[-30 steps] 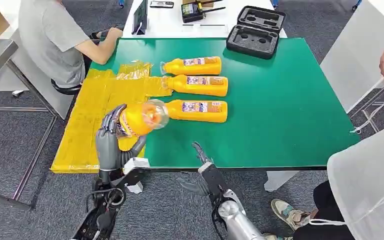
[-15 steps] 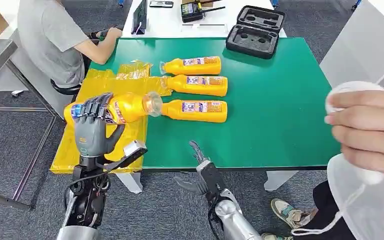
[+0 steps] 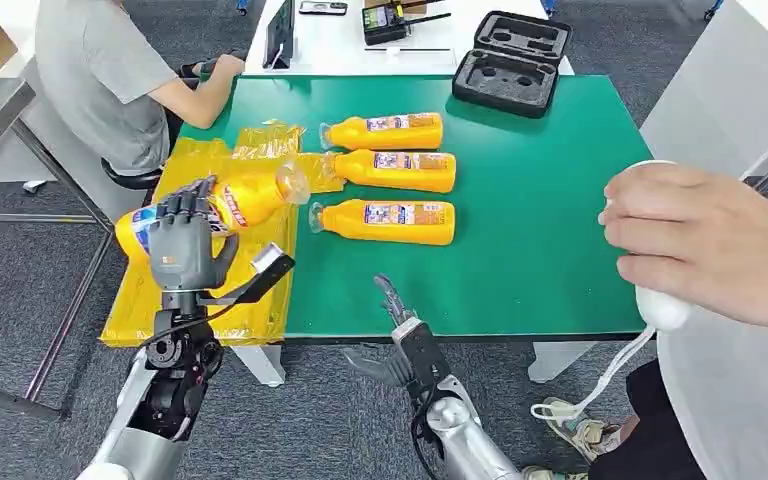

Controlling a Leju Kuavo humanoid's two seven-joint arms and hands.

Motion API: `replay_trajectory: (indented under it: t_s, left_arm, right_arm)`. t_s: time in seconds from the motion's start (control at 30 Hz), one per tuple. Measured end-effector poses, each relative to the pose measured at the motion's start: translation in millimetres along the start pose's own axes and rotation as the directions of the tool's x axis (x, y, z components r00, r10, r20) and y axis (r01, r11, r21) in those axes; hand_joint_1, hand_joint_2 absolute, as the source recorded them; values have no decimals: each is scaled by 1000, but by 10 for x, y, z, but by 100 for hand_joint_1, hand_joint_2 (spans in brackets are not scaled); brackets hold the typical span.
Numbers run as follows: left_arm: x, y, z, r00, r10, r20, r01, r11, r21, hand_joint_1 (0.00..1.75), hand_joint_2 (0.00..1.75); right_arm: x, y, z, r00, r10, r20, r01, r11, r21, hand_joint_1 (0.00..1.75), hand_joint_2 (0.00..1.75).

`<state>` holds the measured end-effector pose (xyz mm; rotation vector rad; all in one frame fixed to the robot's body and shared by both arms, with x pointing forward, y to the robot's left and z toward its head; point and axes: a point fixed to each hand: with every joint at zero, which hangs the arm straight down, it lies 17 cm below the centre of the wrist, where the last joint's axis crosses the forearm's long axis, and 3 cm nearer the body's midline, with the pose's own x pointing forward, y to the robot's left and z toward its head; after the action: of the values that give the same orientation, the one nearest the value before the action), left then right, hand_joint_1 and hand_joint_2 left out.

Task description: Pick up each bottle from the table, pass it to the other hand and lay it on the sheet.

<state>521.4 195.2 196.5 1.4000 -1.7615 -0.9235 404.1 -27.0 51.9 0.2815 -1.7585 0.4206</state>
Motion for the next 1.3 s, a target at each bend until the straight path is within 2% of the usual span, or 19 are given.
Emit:
replay_trajectory:
  t_s: [0.13,0.27,0.67,1.03,1.3]
  left_arm:
    - [-5,-143,11,999,-42,27,43,998,-41,175,175]
    - [143,-280,57,992,-77,100,85,994,-75,175,175]
    - [252,-719,263,959,-155,238,201,963,-182,175,175]
    - [76,-984,422,960,-152,236,216,937,-274,175,175]
    - [-160,-1167,551,965,-141,220,214,912,-351,175,175]
  right_arm:
    - [179,63,-2,999,-19,50,19,1000,0,0,175]
    - [267,136,1,997,-11,76,10,1000,17,0,175]
    - [294,146,25,996,-27,83,26,1000,14,0,175]
    - [364,169,24,994,-22,103,20,1000,19,0,175]
    - [546,424,120,988,-26,155,11,996,92,0,175]
